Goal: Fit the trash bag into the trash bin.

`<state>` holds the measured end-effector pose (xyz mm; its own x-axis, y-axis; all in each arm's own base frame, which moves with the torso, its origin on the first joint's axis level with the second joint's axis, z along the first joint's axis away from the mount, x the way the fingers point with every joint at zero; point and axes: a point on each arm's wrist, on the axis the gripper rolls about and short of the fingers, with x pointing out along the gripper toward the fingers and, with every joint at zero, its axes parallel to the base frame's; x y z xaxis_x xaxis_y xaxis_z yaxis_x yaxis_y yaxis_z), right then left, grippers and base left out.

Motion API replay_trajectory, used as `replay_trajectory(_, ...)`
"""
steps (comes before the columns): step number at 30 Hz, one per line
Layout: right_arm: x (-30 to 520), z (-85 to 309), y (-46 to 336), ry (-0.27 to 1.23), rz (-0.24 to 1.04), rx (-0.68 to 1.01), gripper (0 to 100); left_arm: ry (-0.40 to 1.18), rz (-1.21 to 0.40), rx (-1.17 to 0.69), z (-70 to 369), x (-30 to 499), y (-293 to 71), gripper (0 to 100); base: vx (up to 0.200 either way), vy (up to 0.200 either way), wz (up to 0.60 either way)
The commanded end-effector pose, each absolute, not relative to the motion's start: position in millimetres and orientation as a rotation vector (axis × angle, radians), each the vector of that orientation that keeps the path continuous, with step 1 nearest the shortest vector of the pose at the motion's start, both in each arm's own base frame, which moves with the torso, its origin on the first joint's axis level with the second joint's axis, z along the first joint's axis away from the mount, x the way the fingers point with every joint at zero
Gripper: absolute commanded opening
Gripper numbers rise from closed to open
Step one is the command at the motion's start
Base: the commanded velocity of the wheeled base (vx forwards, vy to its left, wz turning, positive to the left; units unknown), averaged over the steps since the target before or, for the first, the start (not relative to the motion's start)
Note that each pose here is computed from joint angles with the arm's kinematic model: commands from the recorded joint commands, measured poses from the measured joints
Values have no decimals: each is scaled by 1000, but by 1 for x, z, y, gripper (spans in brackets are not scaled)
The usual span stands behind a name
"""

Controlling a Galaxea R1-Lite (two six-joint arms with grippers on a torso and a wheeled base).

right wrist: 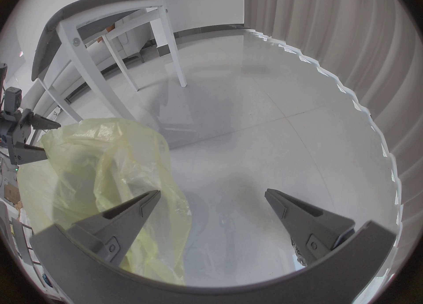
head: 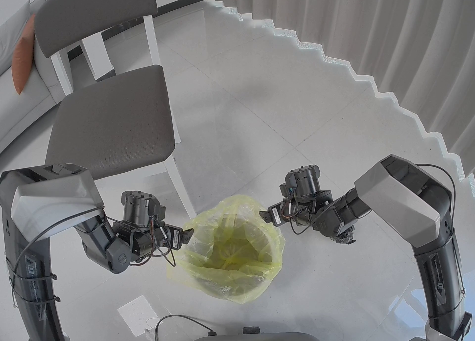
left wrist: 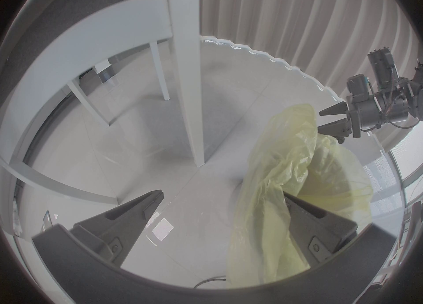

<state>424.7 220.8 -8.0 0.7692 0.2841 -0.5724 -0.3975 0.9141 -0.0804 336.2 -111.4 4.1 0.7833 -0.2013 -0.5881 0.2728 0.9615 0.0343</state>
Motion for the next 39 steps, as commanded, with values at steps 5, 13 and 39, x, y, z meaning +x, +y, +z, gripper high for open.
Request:
replay_trajectory(5,433,-29,222,625,374,-231,100,659,-217,114,-19,351,-101,100,0,0,0)
replay_trajectory(13,432,-38,218,678,373,-251,100,715,-197,109,-35,348,-89,100,0,0,0)
replay_trajectory(39,387,27,200,558,373,-220,100,696,-210,-41,-23,315,-51,100,0,0,0)
